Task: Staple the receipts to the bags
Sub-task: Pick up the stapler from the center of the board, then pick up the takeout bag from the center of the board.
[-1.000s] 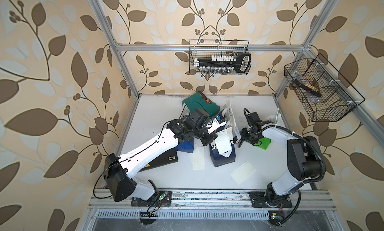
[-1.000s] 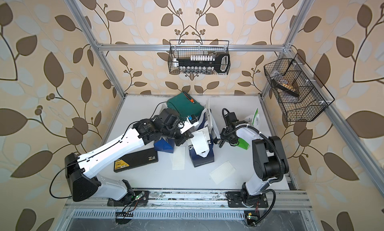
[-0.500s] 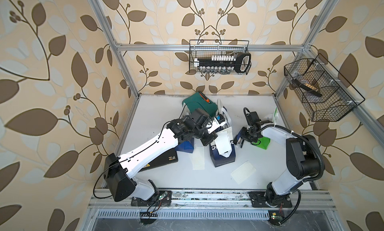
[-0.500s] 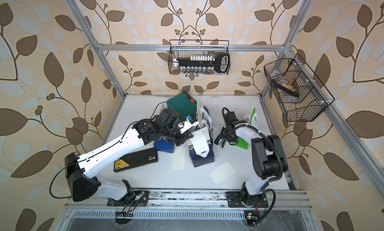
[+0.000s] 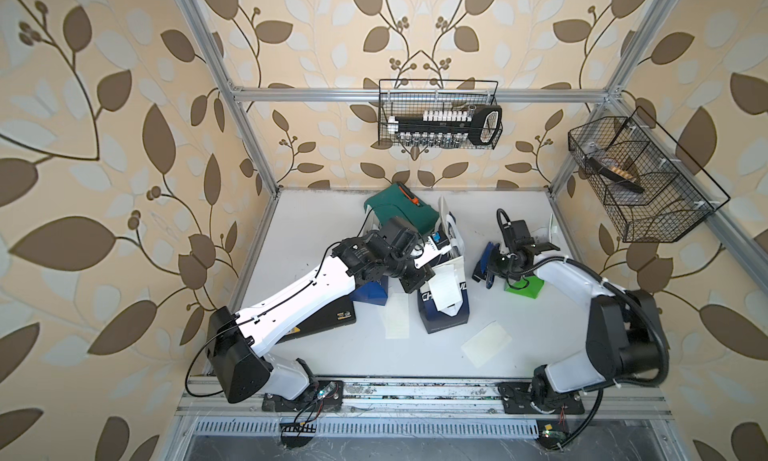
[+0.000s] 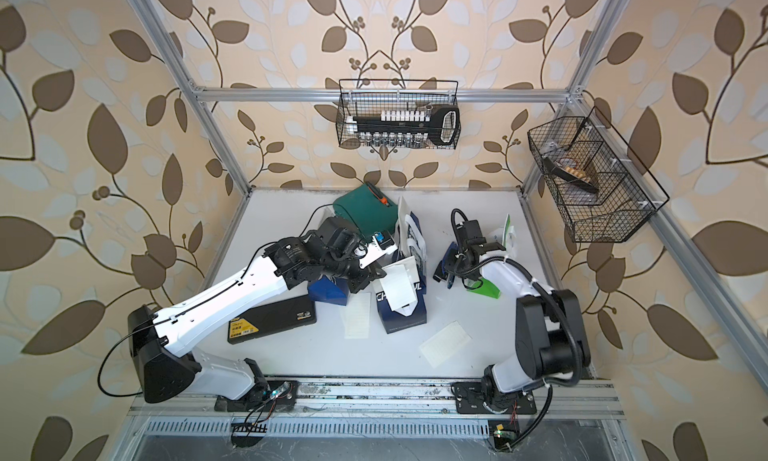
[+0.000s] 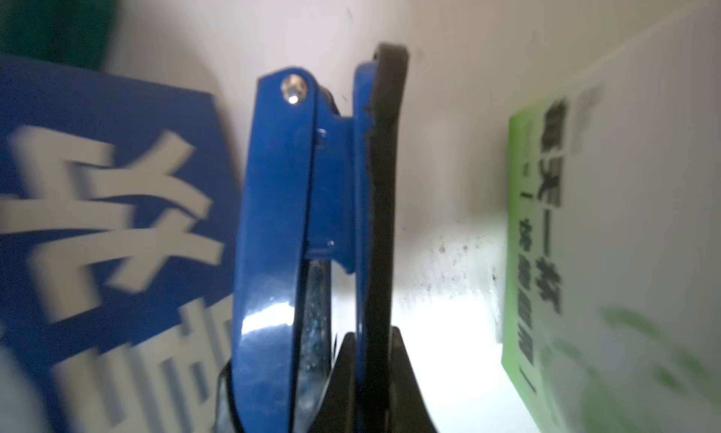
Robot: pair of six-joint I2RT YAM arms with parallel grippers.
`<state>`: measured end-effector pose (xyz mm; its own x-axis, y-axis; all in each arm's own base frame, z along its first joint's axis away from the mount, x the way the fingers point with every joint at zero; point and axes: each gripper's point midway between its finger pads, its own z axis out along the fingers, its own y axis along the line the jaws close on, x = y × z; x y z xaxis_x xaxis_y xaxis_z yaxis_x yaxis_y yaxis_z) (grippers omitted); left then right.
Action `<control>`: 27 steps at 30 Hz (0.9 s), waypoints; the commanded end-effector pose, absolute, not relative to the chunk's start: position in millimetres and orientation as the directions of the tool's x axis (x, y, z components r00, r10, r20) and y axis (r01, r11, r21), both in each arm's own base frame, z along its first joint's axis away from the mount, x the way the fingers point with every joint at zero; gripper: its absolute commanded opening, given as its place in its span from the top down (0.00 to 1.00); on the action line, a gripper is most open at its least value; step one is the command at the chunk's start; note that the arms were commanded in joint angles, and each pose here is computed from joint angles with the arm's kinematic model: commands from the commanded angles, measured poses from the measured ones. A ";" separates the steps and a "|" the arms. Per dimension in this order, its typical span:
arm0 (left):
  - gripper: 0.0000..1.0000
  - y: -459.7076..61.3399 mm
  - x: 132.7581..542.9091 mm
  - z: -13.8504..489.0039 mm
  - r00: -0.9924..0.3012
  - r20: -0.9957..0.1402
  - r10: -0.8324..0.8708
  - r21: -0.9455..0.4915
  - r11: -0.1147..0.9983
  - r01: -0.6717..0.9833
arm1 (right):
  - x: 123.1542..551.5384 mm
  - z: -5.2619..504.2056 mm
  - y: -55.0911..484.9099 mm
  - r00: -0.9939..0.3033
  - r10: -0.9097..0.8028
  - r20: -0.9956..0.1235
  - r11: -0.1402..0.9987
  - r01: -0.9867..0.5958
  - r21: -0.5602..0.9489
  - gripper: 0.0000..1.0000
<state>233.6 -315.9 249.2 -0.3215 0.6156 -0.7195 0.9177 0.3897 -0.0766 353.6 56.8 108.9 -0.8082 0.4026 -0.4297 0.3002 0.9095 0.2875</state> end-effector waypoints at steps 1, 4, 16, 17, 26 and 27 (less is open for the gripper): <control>1.00 -309.4 220.3 274.0 -0.266 -0.739 0.619 -0.071 0.322 0.944 | 376.8 217.6 59.9 -0.636 0.376 -0.673 0.915 0.142 0.378 1.00; 1.00 -308.1 217.2 275.3 -0.262 -0.725 0.637 -0.084 0.295 0.952 | 376.7 280.9 70.6 -0.520 0.353 -0.778 0.910 -0.003 0.415 1.00; 1.00 -314.6 190.2 317.0 -0.225 -0.781 0.582 -0.168 0.152 0.974 | 300.4 423.6 198.2 -0.362 0.294 -0.885 0.411 -0.788 0.459 1.00; 1.00 -314.4 188.3 321.0 -0.227 -0.789 0.571 -0.178 0.141 0.974 | 292.6 425.5 202.7 -0.358 0.285 -0.889 0.377 -0.811 0.447 1.00; 1.00 -313.4 185.3 362.9 -0.285 -0.857 0.429 -0.280 0.077 0.957 | 243.0 431.4 224.6 -0.381 0.214 -0.899 0.169 -0.892 0.418 1.00; 1.00 -314.0 185.4 364.8 -0.291 -0.859 0.421 -0.288 0.071 0.955 | 240.6 430.2 226.1 -0.387 0.210 -0.898 0.162 -0.892 0.423 1.00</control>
